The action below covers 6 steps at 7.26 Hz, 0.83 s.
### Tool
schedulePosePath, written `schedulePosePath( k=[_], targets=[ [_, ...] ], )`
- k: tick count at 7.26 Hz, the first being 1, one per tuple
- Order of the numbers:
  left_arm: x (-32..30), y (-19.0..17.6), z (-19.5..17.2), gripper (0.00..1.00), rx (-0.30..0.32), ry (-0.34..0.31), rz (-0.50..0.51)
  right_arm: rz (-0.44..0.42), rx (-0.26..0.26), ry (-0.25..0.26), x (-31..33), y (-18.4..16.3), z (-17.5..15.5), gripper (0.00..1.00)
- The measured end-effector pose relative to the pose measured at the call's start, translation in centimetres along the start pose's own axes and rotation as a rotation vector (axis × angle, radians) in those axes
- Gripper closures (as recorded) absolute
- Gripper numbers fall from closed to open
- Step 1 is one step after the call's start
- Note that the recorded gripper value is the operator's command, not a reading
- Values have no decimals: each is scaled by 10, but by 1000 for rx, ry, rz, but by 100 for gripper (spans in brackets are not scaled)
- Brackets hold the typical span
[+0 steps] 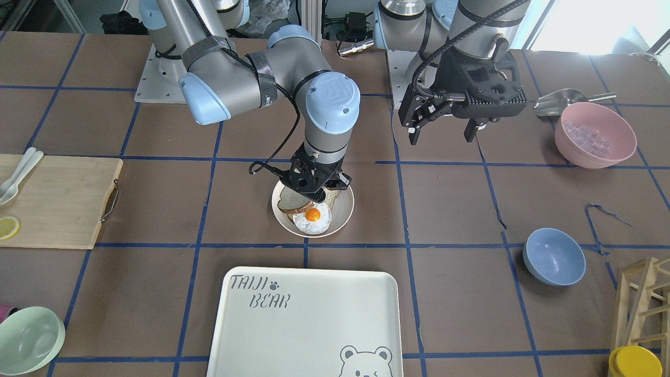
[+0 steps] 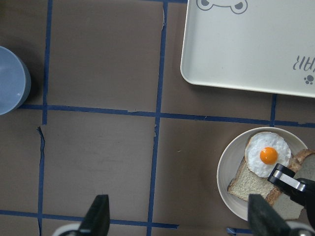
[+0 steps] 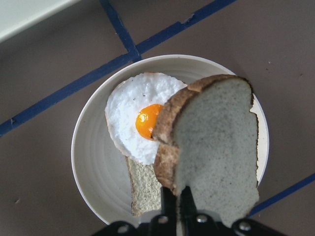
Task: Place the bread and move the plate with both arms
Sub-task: 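Carry the bread slice with the right gripper over the egg plate, then lower the bread onto the fried egg and open the right gripper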
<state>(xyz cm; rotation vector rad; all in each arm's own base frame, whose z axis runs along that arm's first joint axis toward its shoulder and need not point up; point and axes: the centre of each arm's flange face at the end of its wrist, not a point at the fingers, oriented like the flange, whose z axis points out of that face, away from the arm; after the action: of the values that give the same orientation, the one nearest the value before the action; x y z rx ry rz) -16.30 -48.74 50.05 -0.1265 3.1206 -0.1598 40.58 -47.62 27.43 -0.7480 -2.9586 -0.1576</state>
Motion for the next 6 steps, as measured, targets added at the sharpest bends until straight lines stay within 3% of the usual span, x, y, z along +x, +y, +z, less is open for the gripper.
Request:
schedulePosePath(
  k=[4, 6],
  targets=[
    [0, 0, 0, 0, -1, 0, 0, 9, 5, -12, -7, -4, 11, 100],
    [0, 0, 1, 0, -1, 0, 0, 40, -31, -28, -10, -2, 15, 100]
  ],
)
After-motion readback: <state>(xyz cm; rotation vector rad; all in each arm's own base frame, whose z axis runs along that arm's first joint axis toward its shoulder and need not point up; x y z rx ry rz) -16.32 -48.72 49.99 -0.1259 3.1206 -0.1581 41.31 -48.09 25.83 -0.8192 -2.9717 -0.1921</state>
